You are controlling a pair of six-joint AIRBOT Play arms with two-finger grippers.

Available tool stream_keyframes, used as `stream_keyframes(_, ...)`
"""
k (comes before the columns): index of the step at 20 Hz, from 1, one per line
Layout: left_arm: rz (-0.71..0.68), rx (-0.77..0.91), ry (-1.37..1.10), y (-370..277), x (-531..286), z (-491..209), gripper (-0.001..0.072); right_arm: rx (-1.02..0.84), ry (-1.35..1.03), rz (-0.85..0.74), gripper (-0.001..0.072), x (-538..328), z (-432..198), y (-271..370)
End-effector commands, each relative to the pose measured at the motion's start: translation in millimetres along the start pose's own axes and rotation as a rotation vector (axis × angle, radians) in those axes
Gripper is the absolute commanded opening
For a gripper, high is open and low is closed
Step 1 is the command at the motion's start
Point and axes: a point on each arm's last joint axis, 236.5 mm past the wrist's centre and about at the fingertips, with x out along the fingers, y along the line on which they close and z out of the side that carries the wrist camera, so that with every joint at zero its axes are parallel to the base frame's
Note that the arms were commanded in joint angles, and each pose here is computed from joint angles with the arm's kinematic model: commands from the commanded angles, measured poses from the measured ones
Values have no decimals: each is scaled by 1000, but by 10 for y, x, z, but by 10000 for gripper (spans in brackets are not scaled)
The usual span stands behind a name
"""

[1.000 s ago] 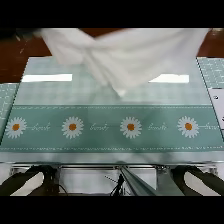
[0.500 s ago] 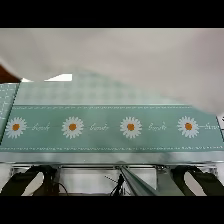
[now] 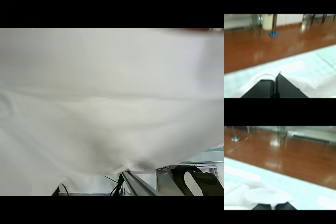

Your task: Fold the shirts.

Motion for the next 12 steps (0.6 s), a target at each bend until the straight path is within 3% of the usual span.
stream_keyframes(1, -13, -139, 273, 319, 534, -872, 31, 91, 203, 60, 26, 481, -576, -134)
stream_keyframes(7, 23, -415, 477, 980, 1852, -2462, 31, 376, 436, 18, 26, 1994, -1901, -931)
stream_keyframes(12, 81, -448, 449, 1316, 2895, -2846, 31, 546, 469, -39, 26, 3187, -2377, -1613)
